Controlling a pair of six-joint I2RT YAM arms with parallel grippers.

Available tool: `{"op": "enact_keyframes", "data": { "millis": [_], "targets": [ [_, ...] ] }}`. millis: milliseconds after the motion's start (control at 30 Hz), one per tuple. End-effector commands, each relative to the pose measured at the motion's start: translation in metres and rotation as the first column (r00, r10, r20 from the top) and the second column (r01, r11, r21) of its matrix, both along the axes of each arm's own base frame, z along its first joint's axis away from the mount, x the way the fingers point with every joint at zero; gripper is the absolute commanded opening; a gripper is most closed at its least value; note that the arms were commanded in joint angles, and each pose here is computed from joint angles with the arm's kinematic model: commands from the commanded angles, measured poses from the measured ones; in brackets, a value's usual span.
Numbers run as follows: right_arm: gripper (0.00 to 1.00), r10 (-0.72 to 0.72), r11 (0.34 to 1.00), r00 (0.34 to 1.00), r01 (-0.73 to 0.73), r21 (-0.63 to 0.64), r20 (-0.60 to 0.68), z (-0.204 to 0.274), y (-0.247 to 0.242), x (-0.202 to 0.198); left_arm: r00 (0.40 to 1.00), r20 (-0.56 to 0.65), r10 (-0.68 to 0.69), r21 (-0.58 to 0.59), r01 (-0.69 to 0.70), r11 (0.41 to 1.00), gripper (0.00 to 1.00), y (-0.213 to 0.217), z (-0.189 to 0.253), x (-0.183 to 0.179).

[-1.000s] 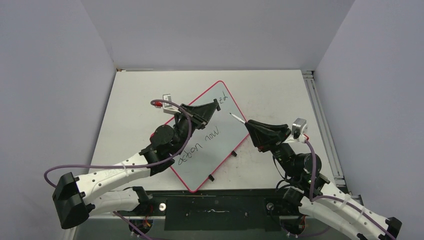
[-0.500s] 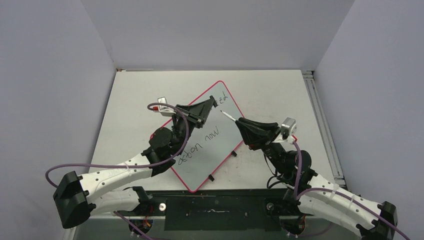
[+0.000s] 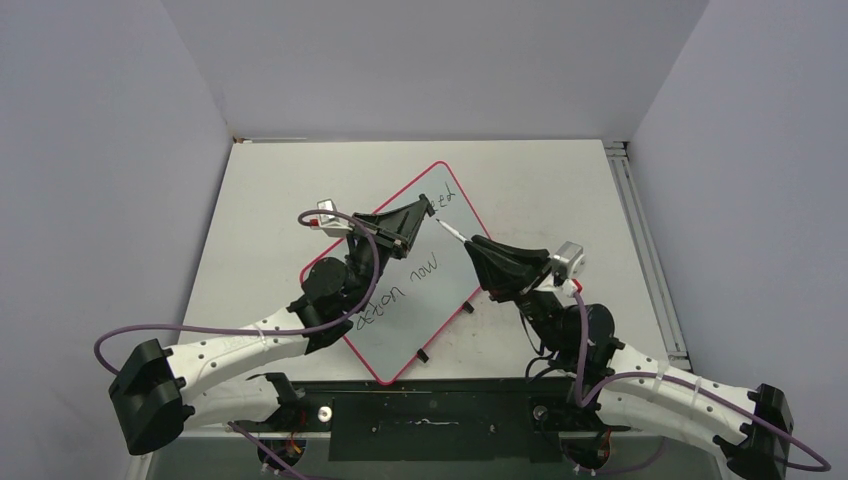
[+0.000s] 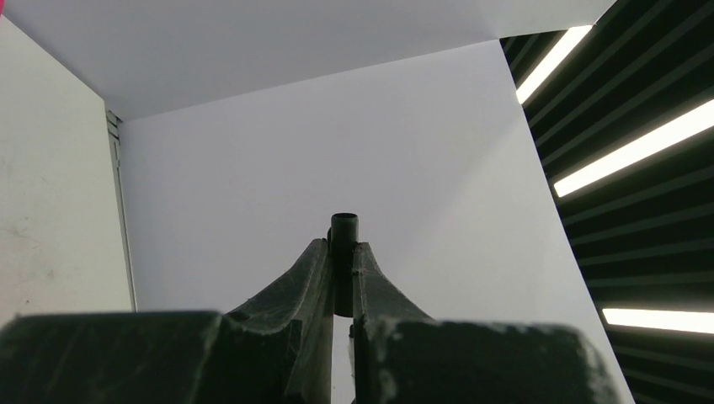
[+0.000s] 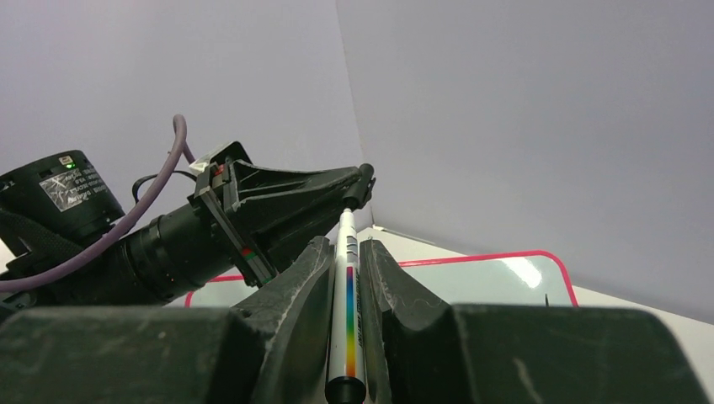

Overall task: Write a sentence on the whiteboard
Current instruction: Close the whiteboard marker at the center of the board.

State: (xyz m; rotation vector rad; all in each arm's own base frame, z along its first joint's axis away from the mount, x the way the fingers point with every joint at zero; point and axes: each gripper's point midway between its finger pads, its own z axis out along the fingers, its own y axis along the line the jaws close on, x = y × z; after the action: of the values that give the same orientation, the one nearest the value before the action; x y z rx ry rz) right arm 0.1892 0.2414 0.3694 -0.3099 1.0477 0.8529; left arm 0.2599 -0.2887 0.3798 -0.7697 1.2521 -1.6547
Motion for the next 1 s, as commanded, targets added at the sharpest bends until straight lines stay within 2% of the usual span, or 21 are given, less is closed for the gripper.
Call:
{"op": "enact_keyframes", "data": {
  "millis": [0, 967],
  "targets": [
    [0.05, -0.038, 0.996, 0.998, 0.033, 0.083, 0.051, 0.0244, -0.0119, -0.0021, 1.0, 0.031, 0.0, -0.074, 0.003, 0.997, 0.0, 0.0073, 0.0148, -0.0028],
    [0.05, -0.038, 0.998, 0.998, 0.036, 0.055, 0.041, 0.0191, -0.0038, 0.0025, 0.999, 0.035, -0.02, -0.082, 0.022, 0.996, 0.0, 0.0004, 0.0169, -0.001]
  ]
}}
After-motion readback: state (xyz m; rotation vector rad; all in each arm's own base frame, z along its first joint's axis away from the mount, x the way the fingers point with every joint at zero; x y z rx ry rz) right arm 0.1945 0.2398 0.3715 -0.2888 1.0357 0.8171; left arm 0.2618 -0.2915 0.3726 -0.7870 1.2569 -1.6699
